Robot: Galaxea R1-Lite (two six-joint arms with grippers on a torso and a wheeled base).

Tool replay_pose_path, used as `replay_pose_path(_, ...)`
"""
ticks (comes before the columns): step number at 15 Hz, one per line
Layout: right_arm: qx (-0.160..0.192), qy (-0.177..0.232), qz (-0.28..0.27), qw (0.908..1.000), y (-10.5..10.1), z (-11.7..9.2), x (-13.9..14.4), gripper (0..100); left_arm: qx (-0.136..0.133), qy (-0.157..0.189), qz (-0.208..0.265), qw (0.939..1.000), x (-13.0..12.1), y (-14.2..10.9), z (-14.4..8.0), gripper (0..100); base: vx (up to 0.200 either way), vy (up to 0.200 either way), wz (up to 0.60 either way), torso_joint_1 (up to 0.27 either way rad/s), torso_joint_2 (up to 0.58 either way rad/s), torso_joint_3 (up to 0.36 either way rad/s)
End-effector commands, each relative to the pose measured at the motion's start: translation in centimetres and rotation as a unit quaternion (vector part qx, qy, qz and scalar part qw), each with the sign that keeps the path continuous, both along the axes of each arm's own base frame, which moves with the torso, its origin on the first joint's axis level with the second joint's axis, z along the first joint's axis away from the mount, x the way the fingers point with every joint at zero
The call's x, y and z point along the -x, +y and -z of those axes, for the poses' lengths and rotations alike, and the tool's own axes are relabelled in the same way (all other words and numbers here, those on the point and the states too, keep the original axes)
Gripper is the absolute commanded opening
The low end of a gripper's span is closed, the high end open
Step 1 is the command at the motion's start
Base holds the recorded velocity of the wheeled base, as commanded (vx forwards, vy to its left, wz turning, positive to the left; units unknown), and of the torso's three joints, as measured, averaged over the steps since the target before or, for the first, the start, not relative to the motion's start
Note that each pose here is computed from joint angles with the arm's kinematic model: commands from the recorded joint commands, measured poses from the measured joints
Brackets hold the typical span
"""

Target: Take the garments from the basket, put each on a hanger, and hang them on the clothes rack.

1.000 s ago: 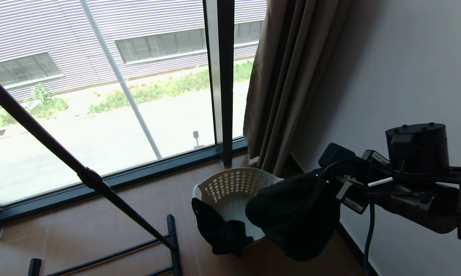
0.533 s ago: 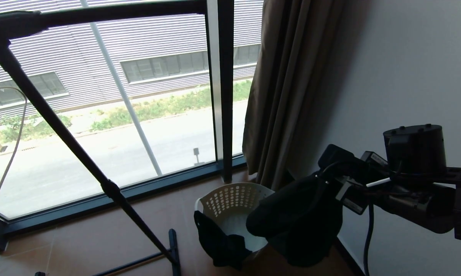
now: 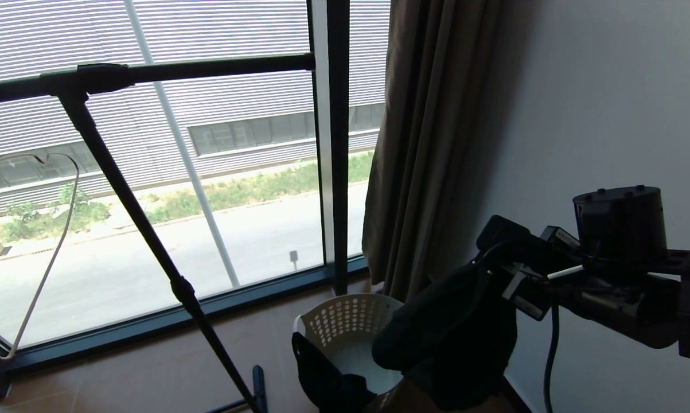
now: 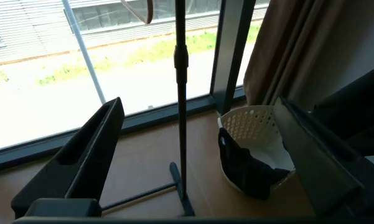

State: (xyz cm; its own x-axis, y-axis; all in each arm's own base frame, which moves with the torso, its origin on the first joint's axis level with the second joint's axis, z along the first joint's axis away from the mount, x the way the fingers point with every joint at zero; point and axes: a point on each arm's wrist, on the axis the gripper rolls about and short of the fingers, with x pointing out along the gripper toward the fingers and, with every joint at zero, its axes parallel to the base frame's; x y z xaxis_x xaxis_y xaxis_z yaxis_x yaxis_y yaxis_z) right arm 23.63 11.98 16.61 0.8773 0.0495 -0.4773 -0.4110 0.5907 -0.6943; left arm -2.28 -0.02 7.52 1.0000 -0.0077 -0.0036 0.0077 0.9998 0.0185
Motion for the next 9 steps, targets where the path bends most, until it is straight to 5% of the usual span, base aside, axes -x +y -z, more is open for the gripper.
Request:
replay_pose_path(1,0.001,0.001,0.0,1.0,0.05,0.09,-0.07,0,0.0,0.0,0.0,1.0,-0.01,0.0,0.0,100,0.0,0.0,0.0,0.002,0.0,0.203)
replay_pose_path(6,-0.022,-0.005,0.011,0.9997,0.16,-0.31,-0.29,0,0.0,0.0,0.0,1.0,-0.01,0.0,0.0,100,0.0,0.0,0.0,0.009,-0.01,0.192)
replay_pose_path(9,-0.02,-0.003,0.011,0.9997,0.16,-0.19,-0.27,0,0.0,0.0,0.0,1.0,-0.01,0.0,0.0,100,0.0,0.0,0.0,0.157,-0.4,-0.152)
